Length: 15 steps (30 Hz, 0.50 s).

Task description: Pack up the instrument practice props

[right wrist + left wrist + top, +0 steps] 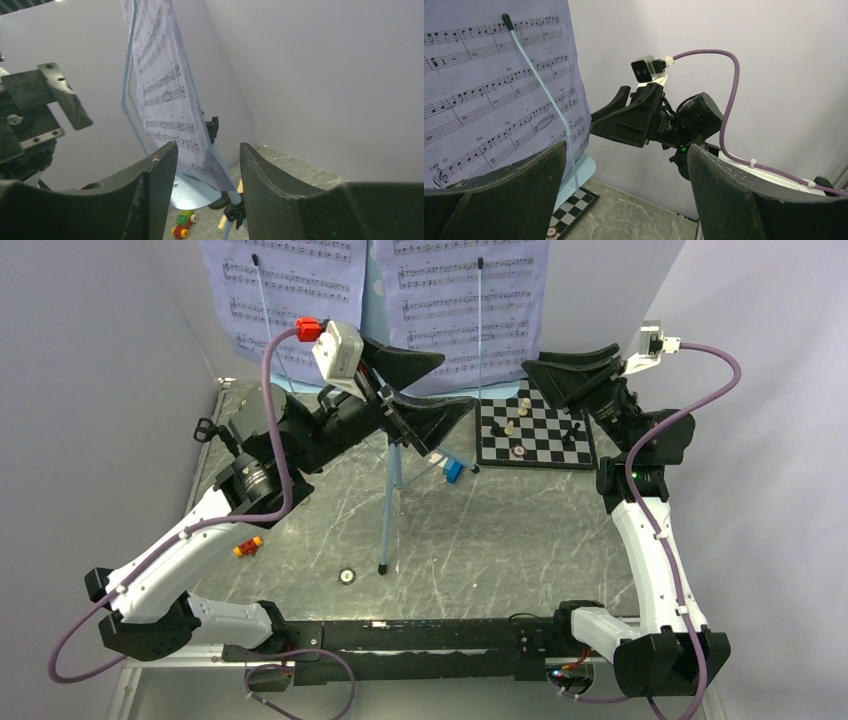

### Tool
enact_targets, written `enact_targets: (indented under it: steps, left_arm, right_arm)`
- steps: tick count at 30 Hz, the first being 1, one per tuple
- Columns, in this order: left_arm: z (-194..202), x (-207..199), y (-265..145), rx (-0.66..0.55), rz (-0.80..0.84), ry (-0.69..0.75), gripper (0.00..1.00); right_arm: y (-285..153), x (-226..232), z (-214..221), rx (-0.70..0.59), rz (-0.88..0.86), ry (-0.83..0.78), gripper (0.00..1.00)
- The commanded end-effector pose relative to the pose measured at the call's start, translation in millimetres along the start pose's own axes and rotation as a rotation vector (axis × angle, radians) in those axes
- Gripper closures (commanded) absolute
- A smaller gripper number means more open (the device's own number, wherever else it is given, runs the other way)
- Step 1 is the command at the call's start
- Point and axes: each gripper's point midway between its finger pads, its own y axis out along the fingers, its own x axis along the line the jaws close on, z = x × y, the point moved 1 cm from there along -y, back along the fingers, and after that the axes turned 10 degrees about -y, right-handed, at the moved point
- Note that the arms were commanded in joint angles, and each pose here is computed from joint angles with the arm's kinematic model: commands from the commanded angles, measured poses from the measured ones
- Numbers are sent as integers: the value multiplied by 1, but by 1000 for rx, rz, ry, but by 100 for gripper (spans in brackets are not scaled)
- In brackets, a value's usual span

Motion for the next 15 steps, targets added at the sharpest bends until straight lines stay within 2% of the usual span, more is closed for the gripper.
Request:
enact_targets:
  steps: [1,6,12,15]
  left_arm:
    - [-15,-7,4,-14,40,-40,7]
    - [-14,-2,13,-33,48,-35,7]
    - [-18,-1,23,-93,67,-17,9]
    - [-19,0,31,-92,67,-13,10]
  right_arm:
    - [2,25,-11,-17,-75,-51,51]
    - [-1,30,-14,-25,-80,-55,61]
    - [-2,33,-16,-23,-82,-61,69]
    - [-2,33,-14,-18,-81,-58,78]
